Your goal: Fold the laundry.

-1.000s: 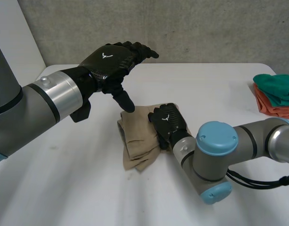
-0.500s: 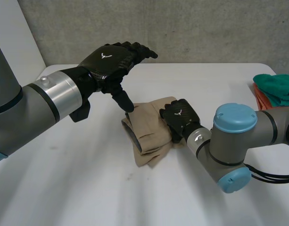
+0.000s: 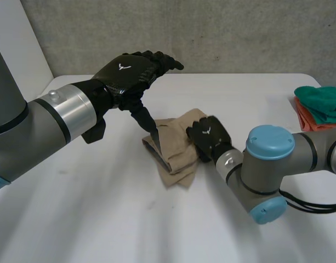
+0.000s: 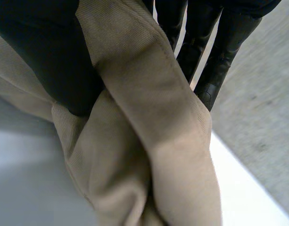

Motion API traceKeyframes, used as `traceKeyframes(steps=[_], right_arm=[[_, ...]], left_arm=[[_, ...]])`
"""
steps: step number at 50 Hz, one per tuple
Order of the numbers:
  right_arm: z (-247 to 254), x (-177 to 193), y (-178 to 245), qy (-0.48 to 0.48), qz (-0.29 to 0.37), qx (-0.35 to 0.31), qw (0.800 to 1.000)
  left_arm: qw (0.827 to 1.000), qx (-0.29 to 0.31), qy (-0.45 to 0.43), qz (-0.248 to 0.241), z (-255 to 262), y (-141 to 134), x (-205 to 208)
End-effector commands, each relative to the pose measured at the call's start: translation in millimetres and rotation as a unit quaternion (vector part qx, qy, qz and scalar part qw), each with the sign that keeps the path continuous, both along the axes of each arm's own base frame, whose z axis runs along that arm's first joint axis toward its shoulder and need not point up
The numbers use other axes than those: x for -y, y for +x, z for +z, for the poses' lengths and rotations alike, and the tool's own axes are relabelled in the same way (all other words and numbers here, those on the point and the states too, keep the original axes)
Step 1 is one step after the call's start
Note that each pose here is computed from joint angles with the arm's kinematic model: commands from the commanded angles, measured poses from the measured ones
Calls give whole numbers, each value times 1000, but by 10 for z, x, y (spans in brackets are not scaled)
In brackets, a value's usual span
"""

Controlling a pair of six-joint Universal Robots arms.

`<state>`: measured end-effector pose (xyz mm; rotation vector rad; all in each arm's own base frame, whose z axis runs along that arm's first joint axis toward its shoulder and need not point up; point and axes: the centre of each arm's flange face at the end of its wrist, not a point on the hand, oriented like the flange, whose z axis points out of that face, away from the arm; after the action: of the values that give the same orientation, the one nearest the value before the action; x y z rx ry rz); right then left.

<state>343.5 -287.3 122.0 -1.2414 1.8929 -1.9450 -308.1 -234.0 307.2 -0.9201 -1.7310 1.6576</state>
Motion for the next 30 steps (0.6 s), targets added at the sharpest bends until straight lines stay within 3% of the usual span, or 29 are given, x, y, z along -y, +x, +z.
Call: traceKeyframes(steps=[1, 9, 17, 24, 30], right_arm=[[243, 279, -111, -47, -27, 20, 998], [241, 823, -759, -40, -104, 1, 994], [345, 1225, -1262, -82, -90, -38, 992], [774, 1600, -1396, -156, -70, -10, 985], [1350, 2005, -1652, -234, -90, 39, 967]], left_arm=[[1000, 0, 1, -1, -4, -6, -8], [1000, 1, 2, -4, -8, -16, -24], [1000, 1, 2, -4, -13, -21, -26], [1000, 1, 3, -4, -18, -17, -23], [1000, 3, 6, -2, -36, -7, -18]])
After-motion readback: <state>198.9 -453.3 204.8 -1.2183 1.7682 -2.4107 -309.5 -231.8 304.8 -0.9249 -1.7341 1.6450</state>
